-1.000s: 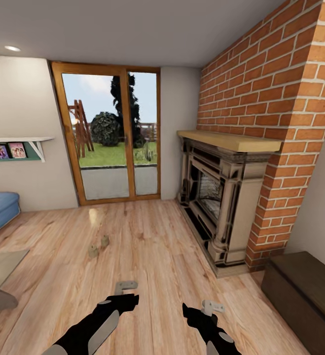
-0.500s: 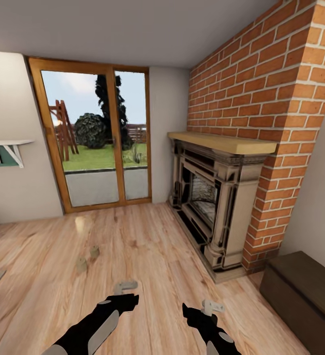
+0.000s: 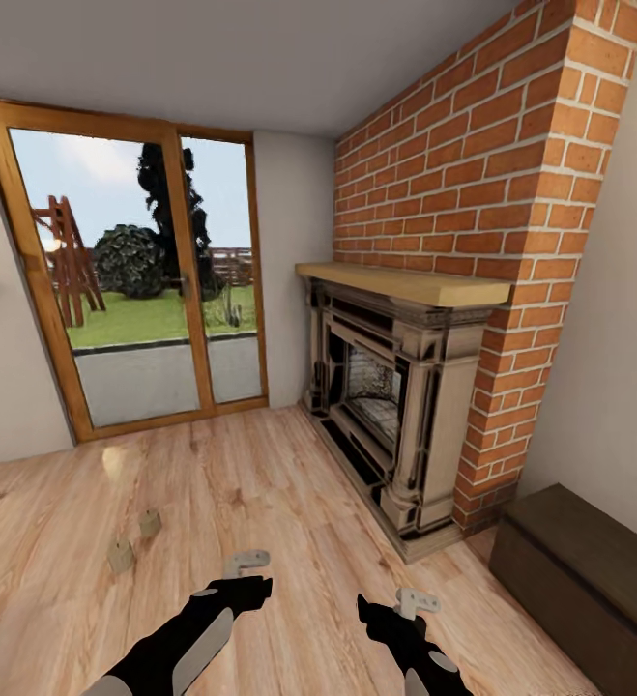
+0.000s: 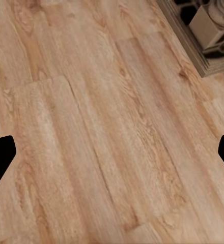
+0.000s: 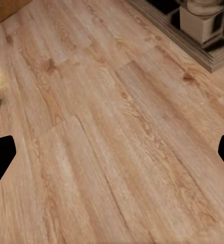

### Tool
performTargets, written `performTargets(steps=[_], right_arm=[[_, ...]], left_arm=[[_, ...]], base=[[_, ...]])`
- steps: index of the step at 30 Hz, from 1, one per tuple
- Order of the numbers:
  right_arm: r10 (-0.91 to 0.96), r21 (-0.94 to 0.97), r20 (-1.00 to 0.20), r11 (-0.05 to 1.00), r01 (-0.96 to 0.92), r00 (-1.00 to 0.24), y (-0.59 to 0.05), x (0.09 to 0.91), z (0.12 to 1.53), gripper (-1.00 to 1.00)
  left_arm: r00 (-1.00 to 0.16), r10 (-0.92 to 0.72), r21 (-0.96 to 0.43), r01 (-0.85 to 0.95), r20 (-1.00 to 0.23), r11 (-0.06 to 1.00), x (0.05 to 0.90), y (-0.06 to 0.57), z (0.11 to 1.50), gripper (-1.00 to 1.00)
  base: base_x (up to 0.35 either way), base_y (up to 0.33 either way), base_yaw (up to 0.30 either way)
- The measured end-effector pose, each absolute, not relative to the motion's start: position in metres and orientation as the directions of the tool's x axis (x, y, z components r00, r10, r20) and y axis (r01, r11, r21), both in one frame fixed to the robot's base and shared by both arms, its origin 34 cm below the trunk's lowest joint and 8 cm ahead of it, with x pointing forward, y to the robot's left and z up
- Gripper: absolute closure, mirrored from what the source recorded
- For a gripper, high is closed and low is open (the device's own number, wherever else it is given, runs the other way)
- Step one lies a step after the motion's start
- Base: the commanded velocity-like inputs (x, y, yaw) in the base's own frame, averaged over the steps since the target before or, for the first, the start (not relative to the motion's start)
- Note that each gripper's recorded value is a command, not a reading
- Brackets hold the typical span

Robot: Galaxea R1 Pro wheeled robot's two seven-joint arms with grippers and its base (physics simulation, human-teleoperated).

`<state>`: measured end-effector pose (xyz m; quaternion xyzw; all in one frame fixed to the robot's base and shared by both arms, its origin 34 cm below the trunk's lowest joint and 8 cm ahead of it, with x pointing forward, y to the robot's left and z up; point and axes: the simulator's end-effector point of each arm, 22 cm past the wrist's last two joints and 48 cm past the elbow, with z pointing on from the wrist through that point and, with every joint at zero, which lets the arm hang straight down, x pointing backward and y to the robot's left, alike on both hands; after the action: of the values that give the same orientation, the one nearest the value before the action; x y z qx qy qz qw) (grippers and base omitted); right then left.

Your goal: Place each of the two pumpkins and all three candles from the living room inside a cabinet in the living room (use any cabinet), then make sure every cabinet is closed, and position the cauldron so it is next to a table in the living room.

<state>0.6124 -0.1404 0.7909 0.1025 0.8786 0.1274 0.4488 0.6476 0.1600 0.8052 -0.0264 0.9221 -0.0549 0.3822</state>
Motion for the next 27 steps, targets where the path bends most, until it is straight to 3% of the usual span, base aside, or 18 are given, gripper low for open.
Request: performTargets(steps=[16,27], right_arm=[[0.296,0.318,-0.77,0.946,0.063,-0.566,-0.1408,0.6146,0.7972,-1.0],[0.297,0.319,-0.769,0.946,0.063,-0.566,-0.1401,0.6146,0.797,-1.0]], left_arm=[[-0.697,-0.09,-0.121,-0.005,-0.711,0.993,0.6495,0.1598,0.8119,-1.0],[-0.697,-0.091,-0.122,-0.005,-0.711,0.993,0.6495,0.1601,0.8118,-1.0]], base=[[0.035,0.013,-0.251],[0.0,0.0,-0.063]])
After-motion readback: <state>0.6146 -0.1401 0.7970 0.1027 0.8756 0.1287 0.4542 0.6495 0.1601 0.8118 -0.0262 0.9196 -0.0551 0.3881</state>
